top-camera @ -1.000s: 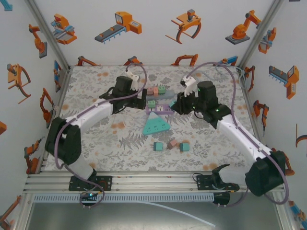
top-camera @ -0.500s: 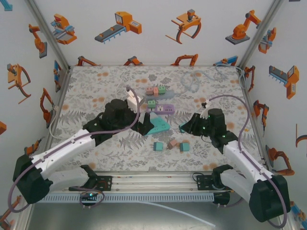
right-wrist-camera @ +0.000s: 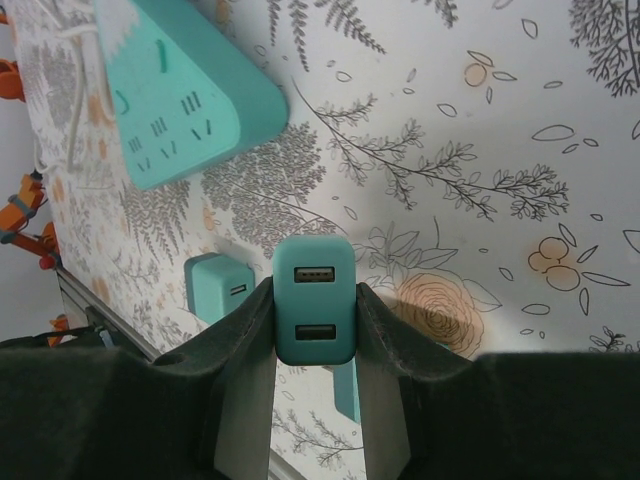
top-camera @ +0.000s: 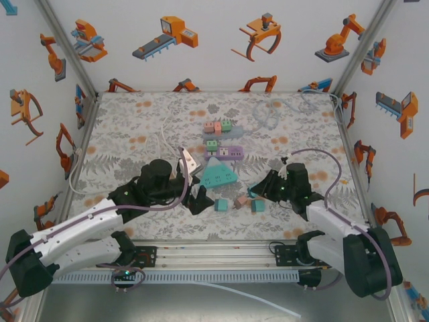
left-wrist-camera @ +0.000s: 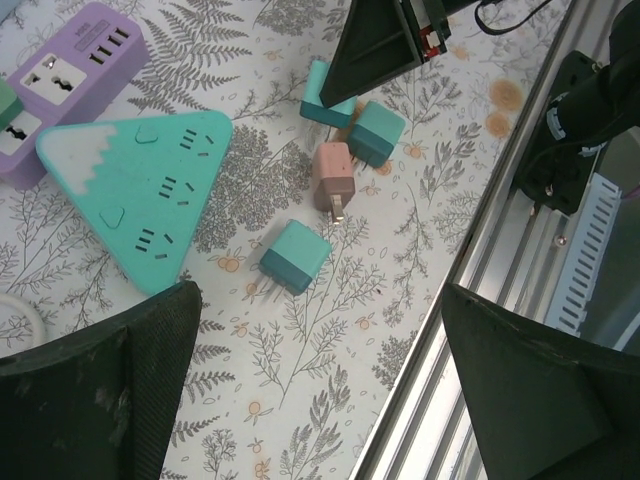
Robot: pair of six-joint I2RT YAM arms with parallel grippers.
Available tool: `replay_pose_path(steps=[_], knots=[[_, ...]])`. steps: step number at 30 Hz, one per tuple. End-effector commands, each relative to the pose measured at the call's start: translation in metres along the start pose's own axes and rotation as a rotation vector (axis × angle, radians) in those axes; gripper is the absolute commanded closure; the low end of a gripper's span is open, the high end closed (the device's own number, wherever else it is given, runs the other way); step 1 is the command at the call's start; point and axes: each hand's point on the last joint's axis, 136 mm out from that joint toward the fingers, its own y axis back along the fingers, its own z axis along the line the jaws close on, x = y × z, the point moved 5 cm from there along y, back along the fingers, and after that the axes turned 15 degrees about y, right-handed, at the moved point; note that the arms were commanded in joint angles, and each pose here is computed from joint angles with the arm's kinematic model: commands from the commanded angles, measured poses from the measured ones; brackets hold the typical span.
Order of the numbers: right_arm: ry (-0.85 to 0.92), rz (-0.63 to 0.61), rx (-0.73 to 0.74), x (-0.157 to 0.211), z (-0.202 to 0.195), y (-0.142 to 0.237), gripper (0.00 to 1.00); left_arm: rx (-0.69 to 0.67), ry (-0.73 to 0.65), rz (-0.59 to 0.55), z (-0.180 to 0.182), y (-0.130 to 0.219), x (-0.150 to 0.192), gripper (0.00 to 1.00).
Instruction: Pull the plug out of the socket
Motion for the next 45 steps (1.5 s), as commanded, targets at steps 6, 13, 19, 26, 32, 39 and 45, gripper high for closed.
replay_pose_path(steps=[6, 13, 19, 26, 32, 39, 45], knots=[[-0.009, 0.016, 0.004, 0.004, -0.008, -0.01, 0.61, -0.012, -0.012, 0.008, 0.002, -0.007, -0.001, 0.03], [0.019, 0.088, 0.117, 0.014, -0.019, -0.002, 0.52, -0.037, -0.013, 0.002, 0.005, -0.011, -0.003, 0.03], [0.051, 0.079, 0.175, 0.015, -0.022, 0.01, 0.51, -0.052, -0.01, 0.009, 0.008, -0.016, -0.004, 0.03], [0.077, 0.044, 0.196, 0.004, -0.015, 0.022, 0.51, -0.076, -0.014, 0.011, 0.011, -0.02, -0.006, 0.03], [0.137, -0.093, 0.181, -0.027, 0.006, 0.042, 0.5, -0.238, 0.01, -0.007, 0.03, -0.022, -0.013, 0.03], [0.386, -0.336, 0.099, -0.078, 0.047, 0.07, 0.51, -0.393, 0.038, -0.057, 0.051, -0.026, -0.024, 0.03], [0.796, -0.49, 0.021, -0.116, 0.087, 0.081, 0.51, -0.445, 0.142, -0.119, 0.074, -0.031, -0.041, 0.03]])
